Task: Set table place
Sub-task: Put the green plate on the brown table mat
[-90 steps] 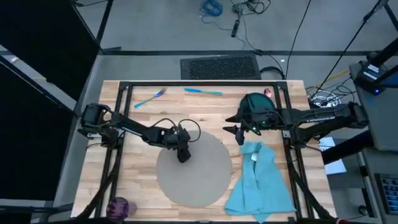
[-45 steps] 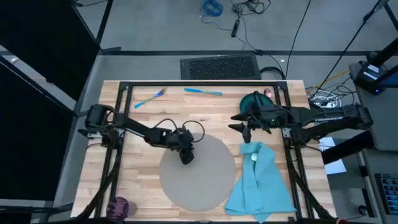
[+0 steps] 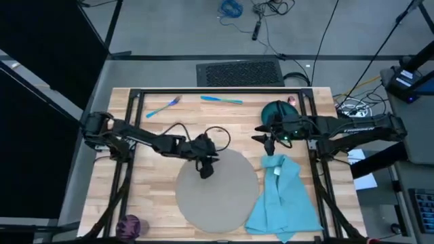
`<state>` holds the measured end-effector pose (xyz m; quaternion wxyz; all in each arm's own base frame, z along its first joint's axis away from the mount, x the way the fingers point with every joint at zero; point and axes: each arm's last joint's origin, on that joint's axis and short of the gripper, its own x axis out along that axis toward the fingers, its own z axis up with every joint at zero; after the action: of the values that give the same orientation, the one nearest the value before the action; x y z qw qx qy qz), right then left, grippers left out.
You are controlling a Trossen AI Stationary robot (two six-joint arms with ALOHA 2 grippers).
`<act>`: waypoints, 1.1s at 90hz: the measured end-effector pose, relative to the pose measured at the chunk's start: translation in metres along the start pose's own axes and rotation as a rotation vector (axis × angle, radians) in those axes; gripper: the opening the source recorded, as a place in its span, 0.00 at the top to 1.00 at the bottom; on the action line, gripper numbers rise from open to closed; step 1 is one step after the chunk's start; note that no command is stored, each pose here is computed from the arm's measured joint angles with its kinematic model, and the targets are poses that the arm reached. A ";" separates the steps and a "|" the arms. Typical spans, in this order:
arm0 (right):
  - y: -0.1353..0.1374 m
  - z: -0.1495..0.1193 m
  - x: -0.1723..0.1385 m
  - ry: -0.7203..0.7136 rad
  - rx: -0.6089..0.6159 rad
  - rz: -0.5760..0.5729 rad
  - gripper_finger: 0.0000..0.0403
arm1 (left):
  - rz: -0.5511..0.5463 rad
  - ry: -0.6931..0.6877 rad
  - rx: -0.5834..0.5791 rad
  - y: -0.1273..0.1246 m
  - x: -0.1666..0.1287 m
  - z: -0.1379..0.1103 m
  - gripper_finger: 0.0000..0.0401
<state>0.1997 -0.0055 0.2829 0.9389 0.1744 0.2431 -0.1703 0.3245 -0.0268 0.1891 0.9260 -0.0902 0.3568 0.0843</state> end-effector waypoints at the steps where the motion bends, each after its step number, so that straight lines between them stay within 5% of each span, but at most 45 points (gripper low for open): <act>1: -0.001 -0.001 0.000 0.004 0.001 -0.016 0.54 | 0.011 -0.002 -0.001 0.001 -0.001 0.001 0.79; 18: -0.023 -0.014 -0.001 0.114 0.059 -0.283 0.54 | 0.137 -0.015 -0.028 0.030 -0.020 0.014 0.79; 35: -0.039 -0.016 -0.002 0.193 0.077 -0.353 0.55 | 0.209 -0.082 -0.067 0.064 -0.044 0.031 0.79; 57: -0.061 -0.014 -0.002 0.262 0.027 -0.399 0.96 | 0.217 -0.134 -0.084 0.079 -0.061 0.039 0.79; 99: -0.146 -0.019 -0.026 0.417 0.335 -0.799 1.00 | 0.134 -0.164 -0.111 0.089 -0.048 0.044 0.79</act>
<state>0.1117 -0.1199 0.2449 0.6900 0.2468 0.4434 -0.5162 0.2979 0.0654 0.2437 0.9380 -0.1101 0.2796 0.1727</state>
